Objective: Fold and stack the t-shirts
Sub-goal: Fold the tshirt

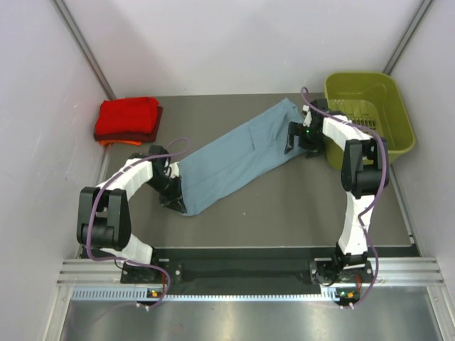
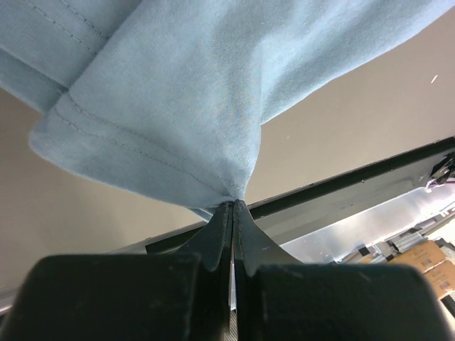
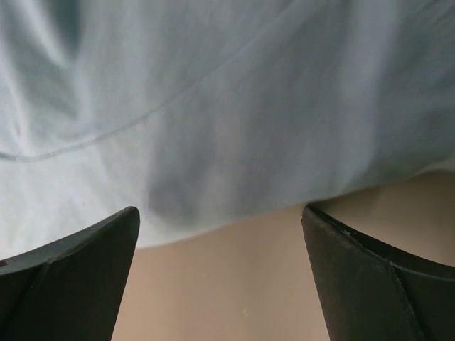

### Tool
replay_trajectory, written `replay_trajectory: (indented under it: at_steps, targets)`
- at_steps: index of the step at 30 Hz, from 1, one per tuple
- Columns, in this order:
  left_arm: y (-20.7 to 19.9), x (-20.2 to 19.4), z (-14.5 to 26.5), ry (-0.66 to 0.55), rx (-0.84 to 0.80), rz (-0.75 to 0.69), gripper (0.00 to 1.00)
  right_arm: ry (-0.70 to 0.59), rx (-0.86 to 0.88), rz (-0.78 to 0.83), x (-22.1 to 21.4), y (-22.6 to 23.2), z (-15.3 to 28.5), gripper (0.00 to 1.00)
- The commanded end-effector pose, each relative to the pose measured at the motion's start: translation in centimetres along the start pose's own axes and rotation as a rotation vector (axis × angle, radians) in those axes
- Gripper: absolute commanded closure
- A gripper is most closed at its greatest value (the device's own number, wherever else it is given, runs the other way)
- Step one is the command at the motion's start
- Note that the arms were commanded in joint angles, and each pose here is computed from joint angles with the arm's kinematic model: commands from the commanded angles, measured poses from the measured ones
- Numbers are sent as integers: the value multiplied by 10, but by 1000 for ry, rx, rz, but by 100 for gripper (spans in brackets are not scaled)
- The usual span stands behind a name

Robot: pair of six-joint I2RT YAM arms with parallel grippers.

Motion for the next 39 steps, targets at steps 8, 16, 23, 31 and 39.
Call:
replay_trajectory:
  at_steps: [8,16,23,31,39]
  targets:
    - [-12,-7,1,18,-49,14,100,-135,-58,33,46,3,-4,51]
    - [-25,-28,-3,43,-90,-21,100,-190,-82,92,71,17,-20,76]
    - [-41,-43,-10,65,-123,-49,100,-260,-44,151,104,43,-32,73]
    - [-56,-49,-22,108,-140,-89,100,-316,24,180,124,80,-49,73]
    - [-87,-50,-42,152,-160,-205,100,-372,100,219,132,124,-65,73]
Point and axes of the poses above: each gripper's point midway between its finger pads, its own z axis back along the fingers, its own y axis along the line the jaws close on, x = y × z, the point moved 1 cm from there along z, back along the fingers, and after that the axes turned 15 degrees about -z, right-handed, at the moved point
